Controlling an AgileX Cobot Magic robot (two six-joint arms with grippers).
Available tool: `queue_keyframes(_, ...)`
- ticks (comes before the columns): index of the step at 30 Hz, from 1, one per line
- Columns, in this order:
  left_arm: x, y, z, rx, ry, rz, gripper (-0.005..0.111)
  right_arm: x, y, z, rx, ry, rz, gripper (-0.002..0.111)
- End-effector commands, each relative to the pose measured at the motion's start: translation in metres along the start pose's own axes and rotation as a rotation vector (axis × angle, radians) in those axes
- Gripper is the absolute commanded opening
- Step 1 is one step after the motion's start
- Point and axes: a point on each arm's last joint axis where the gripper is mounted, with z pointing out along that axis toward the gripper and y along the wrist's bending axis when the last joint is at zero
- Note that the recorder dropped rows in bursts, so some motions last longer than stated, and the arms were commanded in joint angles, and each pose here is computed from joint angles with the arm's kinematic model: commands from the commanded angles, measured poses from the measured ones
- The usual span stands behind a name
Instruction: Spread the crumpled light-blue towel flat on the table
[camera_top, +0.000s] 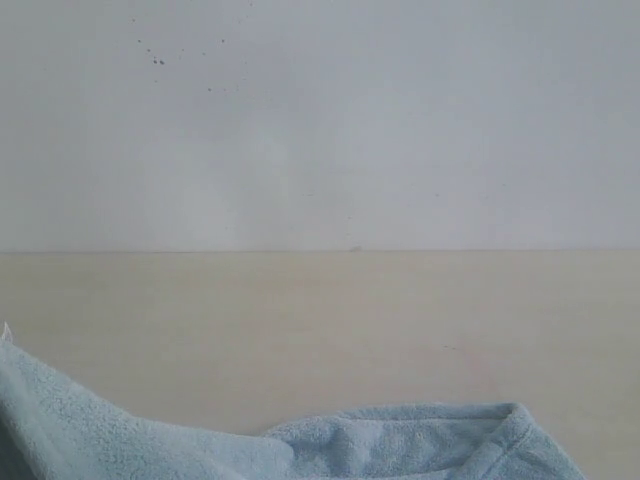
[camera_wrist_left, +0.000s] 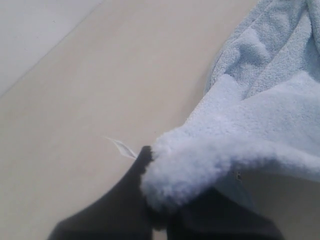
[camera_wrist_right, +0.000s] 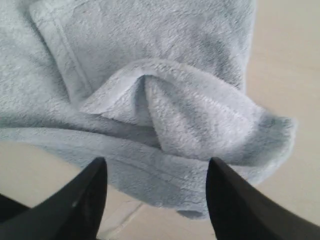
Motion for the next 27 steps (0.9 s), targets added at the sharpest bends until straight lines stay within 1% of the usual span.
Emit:
queue_keyframes(1,0.002,0.0,-0.001,-0.004,0.001,-0.013,0.004,0.0,-0.015,-0.002,0.164,-0.014,-0.022,0.055)
queue_keyframes(4,0.002,0.0,-0.001,-0.004,0.001,-0.013,0.004,0.001,-0.025,0.0,0.259,0.027,0.008,0.055)
queue_keyframes(6,0.002,0.0,-0.001,-0.004,0.001,-0.013,0.004,0.0,-0.027,0.003,0.267,0.048,0.029,0.055)
queue_keyframes(11,0.002,0.0,-0.001,-0.004,0.005,-0.013,0.004,-0.009,-0.035,0.028,0.239,0.153,0.099,0.055)
queue_keyframes(17,0.002,0.0,-0.001,-0.004,0.008,-0.006,0.004,-0.011,-0.038,0.04,0.216,0.197,0.169,0.055)
queue_keyframes(19,0.002,0.0,-0.001,-0.004,0.008,-0.006,0.004,-0.009,-0.04,0.041,0.197,0.185,0.208,0.055)
queue_keyframes(24,0.002,0.0,-0.001,-0.004,0.01,-0.003,0.004,0.003,-0.047,0.048,0.102,0.148,0.335,0.055)
queue_keyframes(27,0.003,0.0,-0.001,-0.003,0.016,0.002,0.004,0.008,-0.05,0.052,0.077,0.13,0.385,0.055)
